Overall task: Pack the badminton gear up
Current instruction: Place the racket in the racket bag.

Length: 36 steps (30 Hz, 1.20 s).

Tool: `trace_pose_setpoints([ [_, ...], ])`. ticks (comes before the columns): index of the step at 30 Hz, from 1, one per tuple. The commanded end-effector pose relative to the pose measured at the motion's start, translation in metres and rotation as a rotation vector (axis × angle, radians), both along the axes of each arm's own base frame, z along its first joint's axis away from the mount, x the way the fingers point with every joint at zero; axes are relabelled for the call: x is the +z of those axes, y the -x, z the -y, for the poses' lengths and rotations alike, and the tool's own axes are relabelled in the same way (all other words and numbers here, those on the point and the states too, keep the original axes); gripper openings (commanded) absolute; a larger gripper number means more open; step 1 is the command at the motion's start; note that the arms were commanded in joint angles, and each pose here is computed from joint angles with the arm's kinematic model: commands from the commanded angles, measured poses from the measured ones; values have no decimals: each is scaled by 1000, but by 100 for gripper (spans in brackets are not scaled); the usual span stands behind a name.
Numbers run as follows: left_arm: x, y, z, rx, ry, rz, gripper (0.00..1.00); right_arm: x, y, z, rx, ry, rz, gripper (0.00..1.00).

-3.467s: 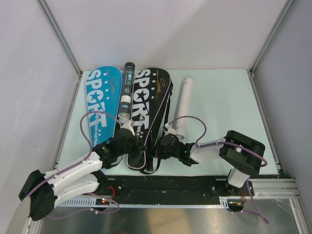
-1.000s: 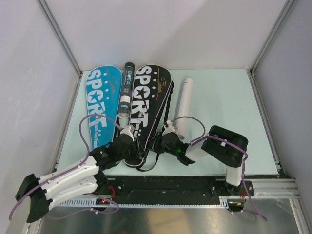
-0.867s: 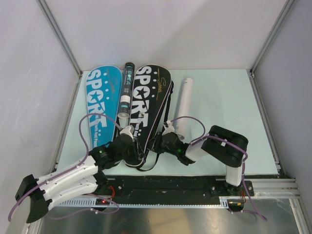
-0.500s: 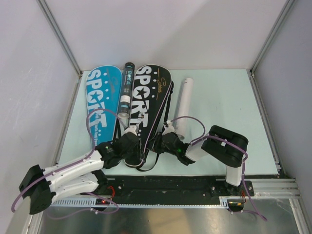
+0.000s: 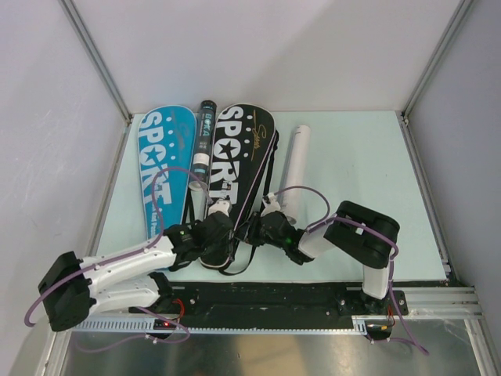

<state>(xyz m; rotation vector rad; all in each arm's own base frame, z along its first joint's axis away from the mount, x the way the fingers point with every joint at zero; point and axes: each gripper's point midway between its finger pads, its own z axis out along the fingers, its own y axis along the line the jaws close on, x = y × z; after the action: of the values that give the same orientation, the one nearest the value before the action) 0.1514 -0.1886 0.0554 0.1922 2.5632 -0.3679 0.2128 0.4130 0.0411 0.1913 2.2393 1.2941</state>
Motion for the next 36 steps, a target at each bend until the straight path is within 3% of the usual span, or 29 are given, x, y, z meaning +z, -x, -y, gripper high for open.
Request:
trace_pose_setpoints([
  [1, 8, -11, 5, -24, -40, 50, 33, 56, -21, -13, -9, -117, 135, 16],
  [4, 12, -10, 7, -31, -34, 62, 10, 59, -20, -14, 1, -131, 123, 17],
  [7, 24, -8, 9, -21, 15, 82, 1, 67, -22, -14, 9, -186, 94, 19],
  [14, 38, 5, 27, -15, 209, 53, 0, 94, -38, -19, -20, -260, 172, 18],
  [21, 23, 12, 33, 10, 250, -7, 0, 74, -41, -33, -33, -255, 175, 23],
  [27, 18, 15, 33, 50, 293, -24, 0, 55, -41, -32, -60, -199, 168, 33],
  [36, 25, 12, 27, 104, 361, 22, 0, 68, -32, -27, -62, -126, 181, 59],
])
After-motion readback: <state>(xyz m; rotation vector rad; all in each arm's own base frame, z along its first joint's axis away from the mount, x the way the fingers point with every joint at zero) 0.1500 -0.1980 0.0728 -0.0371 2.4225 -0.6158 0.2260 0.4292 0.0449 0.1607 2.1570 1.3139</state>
